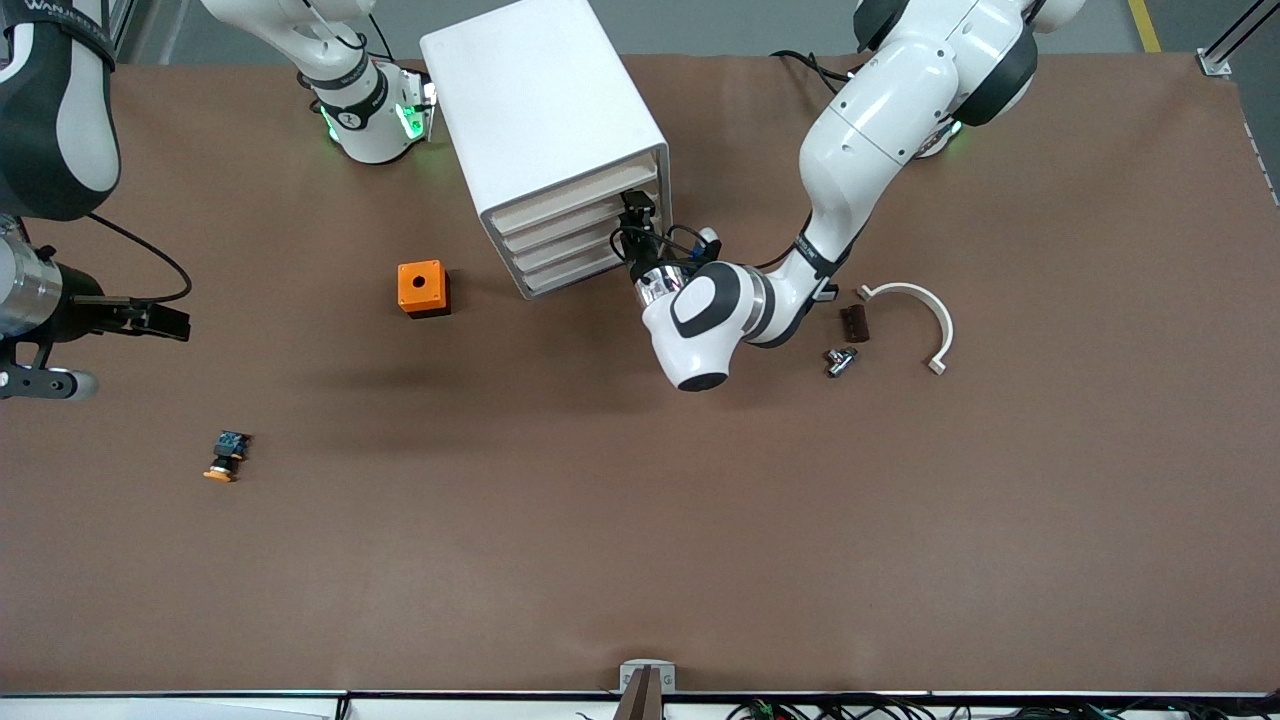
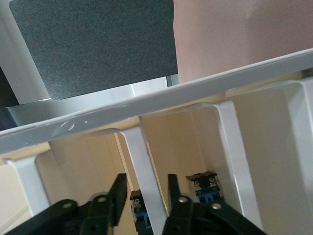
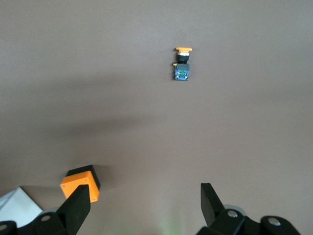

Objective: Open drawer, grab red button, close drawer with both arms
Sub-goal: 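Pull the drawer open with the left gripper while the right gripper approaches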

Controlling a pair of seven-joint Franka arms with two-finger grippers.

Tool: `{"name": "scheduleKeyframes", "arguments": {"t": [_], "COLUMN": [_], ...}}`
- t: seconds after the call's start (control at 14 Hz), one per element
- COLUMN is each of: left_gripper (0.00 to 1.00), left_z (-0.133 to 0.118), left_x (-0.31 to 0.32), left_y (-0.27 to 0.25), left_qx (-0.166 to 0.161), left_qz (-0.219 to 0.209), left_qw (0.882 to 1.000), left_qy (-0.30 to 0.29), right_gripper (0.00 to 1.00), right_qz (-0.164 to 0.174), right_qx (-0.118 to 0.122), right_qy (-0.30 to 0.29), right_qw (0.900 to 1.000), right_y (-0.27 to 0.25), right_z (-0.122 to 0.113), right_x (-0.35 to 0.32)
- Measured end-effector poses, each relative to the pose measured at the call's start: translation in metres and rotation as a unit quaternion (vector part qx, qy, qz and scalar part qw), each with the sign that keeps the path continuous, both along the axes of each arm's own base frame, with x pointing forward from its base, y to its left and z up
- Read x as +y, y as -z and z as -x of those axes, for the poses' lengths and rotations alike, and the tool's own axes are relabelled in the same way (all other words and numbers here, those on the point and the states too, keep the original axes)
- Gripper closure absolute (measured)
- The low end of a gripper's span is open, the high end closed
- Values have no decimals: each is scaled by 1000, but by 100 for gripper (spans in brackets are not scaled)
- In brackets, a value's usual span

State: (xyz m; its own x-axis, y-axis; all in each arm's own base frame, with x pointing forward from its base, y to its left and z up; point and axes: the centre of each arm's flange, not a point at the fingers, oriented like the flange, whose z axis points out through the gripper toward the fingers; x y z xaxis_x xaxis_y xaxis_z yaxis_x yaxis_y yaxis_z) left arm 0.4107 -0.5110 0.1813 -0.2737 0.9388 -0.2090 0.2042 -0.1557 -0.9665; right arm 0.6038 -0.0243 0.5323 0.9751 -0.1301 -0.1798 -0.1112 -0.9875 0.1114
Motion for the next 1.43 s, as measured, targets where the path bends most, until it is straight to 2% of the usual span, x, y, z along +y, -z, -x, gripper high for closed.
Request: {"name": "scheduleKeyframes", "arguments": {"t": [0.07,0.21,0.29,0.36,0.64,0.86,1.14,1.43], "left_gripper": [65,76,76,83,89,89,87,87], "left_z": [2,3,3,4,4,2,-25,-57], "left_x": [0,0,0,0,0,2,24,54], "left_y": [1,4,6,7,7,7,7,8], "left_qx": [1,3,5,8,16,17,15,15], "left_qz": [-1,-3,-5,-11,-31,-37,-38,-38], "left_qw": [1000,1000,1000,1000,999,999,999,997], "left_qy": [1,1,1,1,-3,-6,-33,-69], "right_gripper": [0,0,0,0,0,0,0,0], "right_qz": [-3,-6,-9,-16,-41,-38,-23,-19], "right_qx": [1,0,1,2,5,6,1,-23], "right_qy": [10,30,47,64,139,166,208,241], "right_qw": [1000,1000,999,998,989,985,978,970], "right_y": [0,1,1,1,2,2,1,-1], "right_z": [0,0,1,1,2,2,4,6], "right_x": [1,4,5,8,23,45,88,145]}}
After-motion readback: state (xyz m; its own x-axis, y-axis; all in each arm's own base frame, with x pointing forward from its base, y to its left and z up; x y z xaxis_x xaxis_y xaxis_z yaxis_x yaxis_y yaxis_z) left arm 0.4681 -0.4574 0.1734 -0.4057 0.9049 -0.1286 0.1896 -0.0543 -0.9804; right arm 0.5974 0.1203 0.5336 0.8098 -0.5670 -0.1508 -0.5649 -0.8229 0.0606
